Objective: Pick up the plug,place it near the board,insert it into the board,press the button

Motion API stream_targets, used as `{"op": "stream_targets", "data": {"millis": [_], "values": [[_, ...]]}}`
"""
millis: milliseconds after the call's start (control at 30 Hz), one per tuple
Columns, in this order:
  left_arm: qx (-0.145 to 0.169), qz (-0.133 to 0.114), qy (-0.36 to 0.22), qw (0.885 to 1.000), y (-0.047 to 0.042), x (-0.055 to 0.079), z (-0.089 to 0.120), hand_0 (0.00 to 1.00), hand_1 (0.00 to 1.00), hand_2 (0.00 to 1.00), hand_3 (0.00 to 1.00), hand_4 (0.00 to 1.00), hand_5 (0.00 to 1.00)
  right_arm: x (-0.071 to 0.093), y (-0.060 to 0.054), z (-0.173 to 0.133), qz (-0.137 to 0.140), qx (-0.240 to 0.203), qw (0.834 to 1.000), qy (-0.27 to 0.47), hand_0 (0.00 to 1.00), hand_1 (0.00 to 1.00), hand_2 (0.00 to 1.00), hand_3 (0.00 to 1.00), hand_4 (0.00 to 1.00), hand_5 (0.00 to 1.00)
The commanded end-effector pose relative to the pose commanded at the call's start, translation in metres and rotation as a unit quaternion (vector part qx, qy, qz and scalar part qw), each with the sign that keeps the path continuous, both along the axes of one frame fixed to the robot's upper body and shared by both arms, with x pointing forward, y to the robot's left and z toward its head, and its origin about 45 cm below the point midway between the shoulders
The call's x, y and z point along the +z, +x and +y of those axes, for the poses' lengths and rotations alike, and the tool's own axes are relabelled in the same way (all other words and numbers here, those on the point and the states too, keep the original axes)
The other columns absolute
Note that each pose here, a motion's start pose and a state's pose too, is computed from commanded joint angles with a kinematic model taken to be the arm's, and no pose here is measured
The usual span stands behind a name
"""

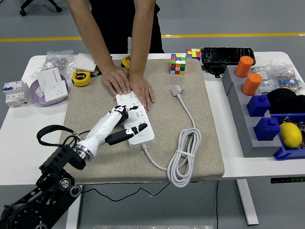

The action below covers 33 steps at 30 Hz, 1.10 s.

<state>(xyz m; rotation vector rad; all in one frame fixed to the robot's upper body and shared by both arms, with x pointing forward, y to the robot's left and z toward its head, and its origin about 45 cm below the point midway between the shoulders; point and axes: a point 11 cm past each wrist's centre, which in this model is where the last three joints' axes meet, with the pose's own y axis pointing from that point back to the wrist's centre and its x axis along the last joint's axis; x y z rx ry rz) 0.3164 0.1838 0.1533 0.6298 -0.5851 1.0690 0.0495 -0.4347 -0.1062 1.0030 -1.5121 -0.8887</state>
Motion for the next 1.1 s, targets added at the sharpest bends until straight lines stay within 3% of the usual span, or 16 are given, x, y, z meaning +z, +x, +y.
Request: {"op": "stream_targets", "data": {"millis": [200,367,600,833,1100], "values": [[0.024,-0.042,0.006,0.999,0.005,0.02,0.01,0.998,0.994,0.927,0.911,0.998,0.998,0.0,0.0,0.0,0.0,-0.001,1.0,0.0,0.796,0.703,0.714,0.752,0.998,0.998],[0.06,-0.059,0.005,0.996,0.0058,0.028,0.027,0.998,0.994,0.924,0.905,0.998,0.998,0.0,-0.001,0.001,0.001,-0.002,1.0,0.001,0.796,0.704,0.713,0.753,0.998,0.998],[0.071,-0.033,0.018,0.997,-0.0009,0.013,0.037,0.998,0.994,0.922,0.904,0.998,0.998,0.0,-0.001,0.001,0.0,-0.003,1.0,0.001,0.796,0.703,0.713,0.753,0.998,0.998],[0.039,0.0,0.028,0.999,-0.0071,-0.006,0.021,0.998,0.992,0.92,0.903,0.998,0.998,0.0,0.002,0.001,-0.004,-0.002,1.0,0.001,0.797,0.703,0.713,0.752,0.998,0.998],[0.017,0.007,0.035,0.999,-0.0054,-0.01,0.011,0.998,0.99,0.92,0.904,0.998,0.998,0.0,0.0,0.0,-0.002,-0.003,1.0,0.0,0.796,0.704,0.712,0.752,0.998,0.998]]}}
